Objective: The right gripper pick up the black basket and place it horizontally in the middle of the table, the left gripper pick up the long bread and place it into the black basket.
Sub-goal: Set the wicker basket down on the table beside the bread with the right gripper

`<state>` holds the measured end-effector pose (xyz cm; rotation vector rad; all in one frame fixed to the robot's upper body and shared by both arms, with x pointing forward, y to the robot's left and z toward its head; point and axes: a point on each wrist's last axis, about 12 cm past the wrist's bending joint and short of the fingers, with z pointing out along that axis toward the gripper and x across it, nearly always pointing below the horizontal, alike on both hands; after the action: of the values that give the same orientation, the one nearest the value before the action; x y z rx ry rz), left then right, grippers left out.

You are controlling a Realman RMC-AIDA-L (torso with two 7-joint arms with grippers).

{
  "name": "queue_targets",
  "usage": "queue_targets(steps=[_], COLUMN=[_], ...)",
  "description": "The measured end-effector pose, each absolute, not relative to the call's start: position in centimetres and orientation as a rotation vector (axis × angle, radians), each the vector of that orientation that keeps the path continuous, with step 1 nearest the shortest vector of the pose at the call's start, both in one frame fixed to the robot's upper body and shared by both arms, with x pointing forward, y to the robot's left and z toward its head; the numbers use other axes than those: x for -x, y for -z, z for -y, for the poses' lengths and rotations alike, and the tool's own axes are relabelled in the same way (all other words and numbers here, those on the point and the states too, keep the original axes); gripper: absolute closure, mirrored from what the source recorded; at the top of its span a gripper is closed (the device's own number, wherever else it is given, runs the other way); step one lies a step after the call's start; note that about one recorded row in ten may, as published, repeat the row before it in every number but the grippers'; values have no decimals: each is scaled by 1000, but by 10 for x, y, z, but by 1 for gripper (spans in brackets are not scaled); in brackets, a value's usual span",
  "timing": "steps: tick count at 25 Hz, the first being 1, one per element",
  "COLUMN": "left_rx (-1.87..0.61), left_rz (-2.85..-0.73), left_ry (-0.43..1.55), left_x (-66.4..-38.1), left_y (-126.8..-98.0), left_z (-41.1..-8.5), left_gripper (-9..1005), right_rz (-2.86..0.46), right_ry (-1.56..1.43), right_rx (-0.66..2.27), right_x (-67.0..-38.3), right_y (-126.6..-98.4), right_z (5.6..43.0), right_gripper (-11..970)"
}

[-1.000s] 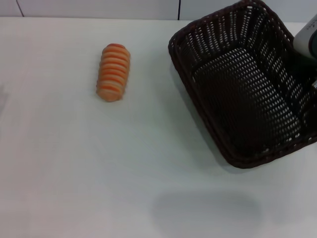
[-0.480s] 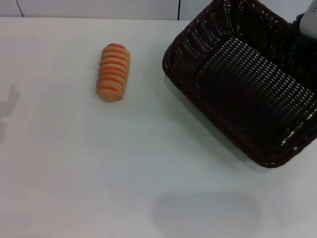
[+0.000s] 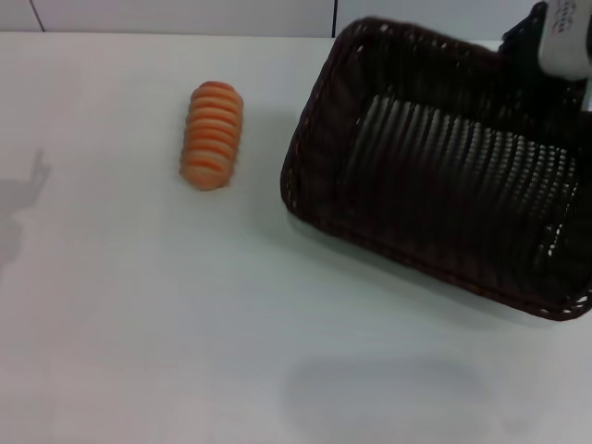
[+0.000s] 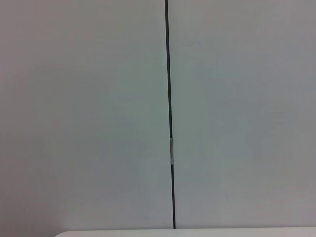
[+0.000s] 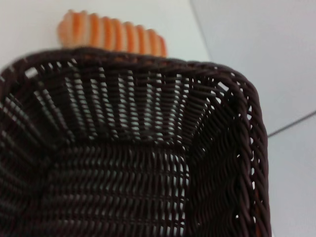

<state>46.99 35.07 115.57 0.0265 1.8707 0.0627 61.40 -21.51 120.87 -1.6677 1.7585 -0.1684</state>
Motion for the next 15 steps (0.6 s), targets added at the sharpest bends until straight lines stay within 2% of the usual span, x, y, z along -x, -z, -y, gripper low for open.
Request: queue_targets(steps=[15], left_rx=[-43], left_rz=[-1859], left_ry=[-35], left_x=[-480], left_y=[-1150], left_z=[-338], left_gripper=[199], right_rz=[-1625], right_ry=[136], right_rx=[1838], right_x=[-626], right_y=[-1200], right_z=[181], right_gripper=[717])
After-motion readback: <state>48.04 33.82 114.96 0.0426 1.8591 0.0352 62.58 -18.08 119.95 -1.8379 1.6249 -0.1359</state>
